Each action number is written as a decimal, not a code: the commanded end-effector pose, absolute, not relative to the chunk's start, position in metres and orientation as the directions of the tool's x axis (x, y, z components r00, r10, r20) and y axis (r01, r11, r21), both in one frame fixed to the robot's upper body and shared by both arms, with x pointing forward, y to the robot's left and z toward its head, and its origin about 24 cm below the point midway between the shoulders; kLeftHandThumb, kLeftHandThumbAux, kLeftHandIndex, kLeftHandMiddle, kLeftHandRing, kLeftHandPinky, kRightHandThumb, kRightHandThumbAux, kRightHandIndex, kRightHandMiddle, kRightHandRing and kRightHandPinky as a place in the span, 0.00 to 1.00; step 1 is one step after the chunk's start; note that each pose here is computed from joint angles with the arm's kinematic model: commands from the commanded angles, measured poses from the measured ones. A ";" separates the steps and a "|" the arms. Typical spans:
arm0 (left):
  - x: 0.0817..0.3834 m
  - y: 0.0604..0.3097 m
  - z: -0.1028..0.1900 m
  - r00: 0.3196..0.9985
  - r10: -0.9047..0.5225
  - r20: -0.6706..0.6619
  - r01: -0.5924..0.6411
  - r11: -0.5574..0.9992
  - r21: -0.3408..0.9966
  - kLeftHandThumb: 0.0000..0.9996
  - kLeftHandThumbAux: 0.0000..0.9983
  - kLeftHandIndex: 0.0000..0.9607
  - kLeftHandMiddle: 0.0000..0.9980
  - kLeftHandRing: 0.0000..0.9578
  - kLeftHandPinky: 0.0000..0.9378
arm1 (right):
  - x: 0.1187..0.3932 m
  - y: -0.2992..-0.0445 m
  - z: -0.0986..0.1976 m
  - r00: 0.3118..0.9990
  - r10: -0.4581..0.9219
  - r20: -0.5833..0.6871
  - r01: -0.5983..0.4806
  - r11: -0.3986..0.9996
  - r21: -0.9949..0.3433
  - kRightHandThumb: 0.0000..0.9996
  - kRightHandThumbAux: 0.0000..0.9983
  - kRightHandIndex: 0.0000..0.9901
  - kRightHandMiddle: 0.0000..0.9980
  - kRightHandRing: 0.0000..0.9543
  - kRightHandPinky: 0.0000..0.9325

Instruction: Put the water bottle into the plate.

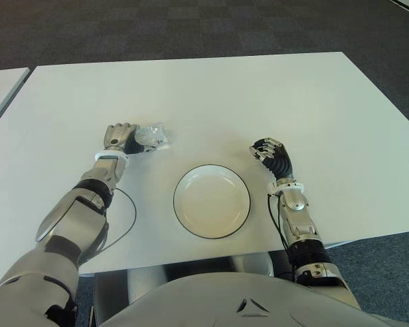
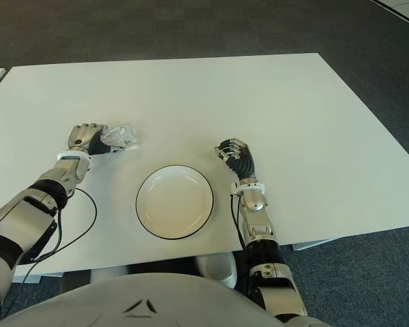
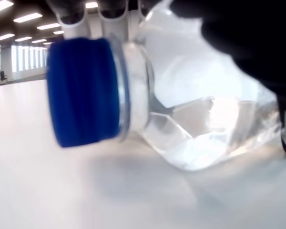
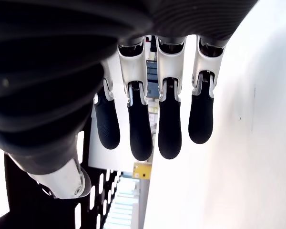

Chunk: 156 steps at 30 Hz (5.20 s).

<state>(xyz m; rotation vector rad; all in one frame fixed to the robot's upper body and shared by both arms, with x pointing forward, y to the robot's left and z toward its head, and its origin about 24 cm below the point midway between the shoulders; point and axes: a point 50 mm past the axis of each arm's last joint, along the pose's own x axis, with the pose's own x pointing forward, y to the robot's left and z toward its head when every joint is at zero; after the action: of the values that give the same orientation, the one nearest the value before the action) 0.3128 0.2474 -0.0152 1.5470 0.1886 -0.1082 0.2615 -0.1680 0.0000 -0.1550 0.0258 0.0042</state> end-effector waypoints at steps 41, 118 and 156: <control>0.285 0.248 -0.041 0.940 0.294 -0.171 0.009 0.481 0.876 0.75 0.70 0.46 0.89 0.92 0.92 | 0.260 -0.168 0.001 1.000 0.008 -0.026 -0.012 0.989 -0.145 0.71 0.73 0.43 0.49 0.51 0.54; 0.201 0.117 0.059 0.810 -0.490 0.321 -0.086 0.443 0.892 0.74 0.70 0.46 0.88 0.92 0.92 | 0.259 -0.168 0.000 0.999 0.008 -0.042 -0.014 0.988 -0.153 0.70 0.74 0.43 0.49 0.51 0.53; 0.193 0.106 0.008 0.772 -0.623 0.124 -0.009 0.186 0.983 0.74 0.70 0.46 0.85 0.87 0.87 | 0.259 -0.167 0.000 0.999 0.012 -0.035 -0.017 0.990 -0.143 0.70 0.74 0.43 0.49 0.51 0.53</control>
<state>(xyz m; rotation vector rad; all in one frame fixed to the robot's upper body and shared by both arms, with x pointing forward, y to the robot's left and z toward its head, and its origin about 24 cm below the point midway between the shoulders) 0.1900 0.1061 0.0056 1.3229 -0.5685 -0.4799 0.2608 -0.1676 0.0024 -0.1534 0.0241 0.0141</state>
